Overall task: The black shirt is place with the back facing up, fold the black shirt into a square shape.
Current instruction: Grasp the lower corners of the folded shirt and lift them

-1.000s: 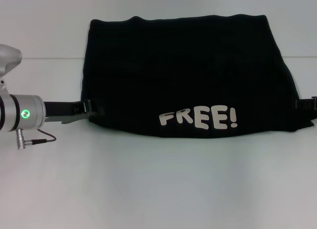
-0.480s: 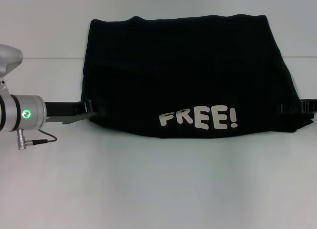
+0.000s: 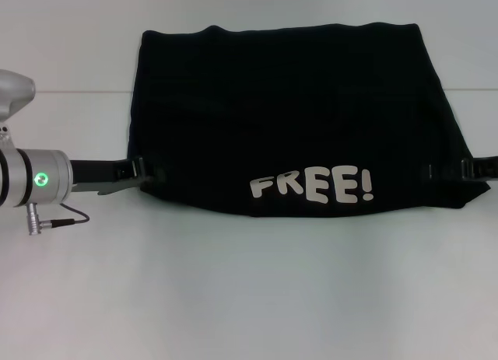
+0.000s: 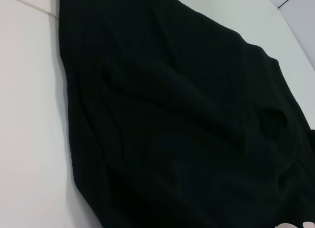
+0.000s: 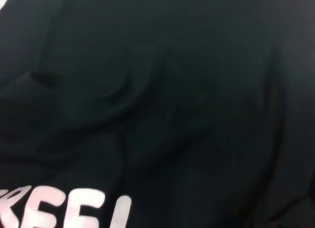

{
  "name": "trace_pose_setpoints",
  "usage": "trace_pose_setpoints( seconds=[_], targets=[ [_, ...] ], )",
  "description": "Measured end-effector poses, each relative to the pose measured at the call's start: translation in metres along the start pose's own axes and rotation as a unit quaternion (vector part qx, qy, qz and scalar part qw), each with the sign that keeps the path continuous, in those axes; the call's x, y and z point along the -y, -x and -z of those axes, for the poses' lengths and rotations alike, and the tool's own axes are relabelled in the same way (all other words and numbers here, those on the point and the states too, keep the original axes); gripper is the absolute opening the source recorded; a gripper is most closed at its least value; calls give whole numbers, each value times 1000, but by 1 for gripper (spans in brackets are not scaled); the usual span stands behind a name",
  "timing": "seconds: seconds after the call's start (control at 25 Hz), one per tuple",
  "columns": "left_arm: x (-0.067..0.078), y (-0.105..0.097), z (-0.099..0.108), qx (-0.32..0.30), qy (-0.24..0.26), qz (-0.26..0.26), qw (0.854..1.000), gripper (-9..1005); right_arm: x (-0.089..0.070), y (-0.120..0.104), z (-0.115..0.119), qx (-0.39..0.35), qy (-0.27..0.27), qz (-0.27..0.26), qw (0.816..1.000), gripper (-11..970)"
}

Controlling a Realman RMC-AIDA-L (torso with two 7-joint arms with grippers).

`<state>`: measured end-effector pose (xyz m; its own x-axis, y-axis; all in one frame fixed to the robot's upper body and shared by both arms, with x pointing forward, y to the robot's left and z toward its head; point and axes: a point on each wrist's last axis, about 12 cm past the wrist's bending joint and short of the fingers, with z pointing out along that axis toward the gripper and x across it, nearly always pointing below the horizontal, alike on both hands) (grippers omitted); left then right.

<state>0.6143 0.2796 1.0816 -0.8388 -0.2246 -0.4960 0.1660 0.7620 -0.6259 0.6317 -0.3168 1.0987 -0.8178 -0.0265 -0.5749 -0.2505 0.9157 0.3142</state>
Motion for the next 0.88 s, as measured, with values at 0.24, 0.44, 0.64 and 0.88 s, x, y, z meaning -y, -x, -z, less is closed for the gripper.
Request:
trace_pose_setpoints(
  seconds=[0.24,0.44,0.64,0.88],
  targets=[
    [0,0,0,0,0,0,1000,4,3,-5,2,-16,-2,-9,1000,935],
    [0,0,0,0,0,0,1000,4,9,-10,4,-34,-17,-15,999,934],
    [0,0,0,0,0,-1,1000,4,7,-11,5,-40,-10,-15,999,932],
    [1,0,-1,0,-1,-1,1000,3,11,-8,9,-30,-14,-34,999,798]
  ],
)
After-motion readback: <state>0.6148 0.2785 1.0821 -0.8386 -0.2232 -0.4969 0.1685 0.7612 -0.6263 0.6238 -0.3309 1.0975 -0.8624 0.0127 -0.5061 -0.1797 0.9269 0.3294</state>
